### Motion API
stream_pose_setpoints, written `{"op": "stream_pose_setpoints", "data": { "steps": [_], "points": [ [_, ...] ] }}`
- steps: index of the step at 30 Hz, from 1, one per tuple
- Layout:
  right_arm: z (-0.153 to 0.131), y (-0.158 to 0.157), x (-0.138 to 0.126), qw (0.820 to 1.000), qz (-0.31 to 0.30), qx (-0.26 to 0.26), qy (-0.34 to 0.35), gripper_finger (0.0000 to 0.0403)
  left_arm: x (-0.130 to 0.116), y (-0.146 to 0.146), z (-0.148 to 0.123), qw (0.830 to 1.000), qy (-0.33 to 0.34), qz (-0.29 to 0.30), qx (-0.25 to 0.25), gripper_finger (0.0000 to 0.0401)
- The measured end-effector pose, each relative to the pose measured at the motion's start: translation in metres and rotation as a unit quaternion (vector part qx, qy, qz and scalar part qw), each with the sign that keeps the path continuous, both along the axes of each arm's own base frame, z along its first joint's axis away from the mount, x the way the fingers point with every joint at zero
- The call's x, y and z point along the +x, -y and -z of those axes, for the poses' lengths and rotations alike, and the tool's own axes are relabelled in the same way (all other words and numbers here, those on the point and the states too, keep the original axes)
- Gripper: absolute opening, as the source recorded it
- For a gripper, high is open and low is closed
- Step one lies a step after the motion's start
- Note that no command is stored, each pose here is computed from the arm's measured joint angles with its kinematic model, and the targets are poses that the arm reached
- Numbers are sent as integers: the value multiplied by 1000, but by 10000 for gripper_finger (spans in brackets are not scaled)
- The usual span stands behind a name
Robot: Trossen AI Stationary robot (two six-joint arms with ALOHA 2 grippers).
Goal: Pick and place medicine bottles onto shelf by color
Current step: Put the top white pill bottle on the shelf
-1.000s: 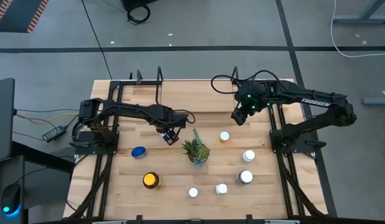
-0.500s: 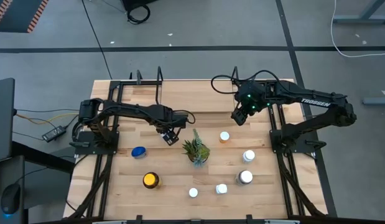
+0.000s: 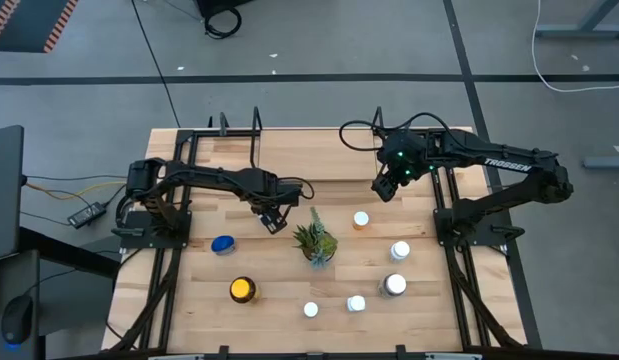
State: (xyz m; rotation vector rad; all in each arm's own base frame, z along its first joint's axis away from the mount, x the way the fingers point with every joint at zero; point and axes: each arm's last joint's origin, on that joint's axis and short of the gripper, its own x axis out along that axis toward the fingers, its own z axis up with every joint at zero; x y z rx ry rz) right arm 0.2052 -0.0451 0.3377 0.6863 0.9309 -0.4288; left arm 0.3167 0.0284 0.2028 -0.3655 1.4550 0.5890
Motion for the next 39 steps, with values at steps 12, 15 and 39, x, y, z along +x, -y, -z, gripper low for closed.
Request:
{"op": "stream_pose_setpoints", "data": {
  "steps": [12, 15, 39],
  "points": [
    [0, 0, 0, 1000, 0, 0, 0, 200, -1, 1, -1, 999, 3, 13, -34, 207],
    [0, 0, 0, 1000, 0, 0, 0, 200, 2, 1, -11, 999, 7, 20, -36, 188],
    [0, 0, 0, 1000, -9, -3, 0, 200, 3, -124, -143, 962, 85, 219, 137, 195]
  ]
}}
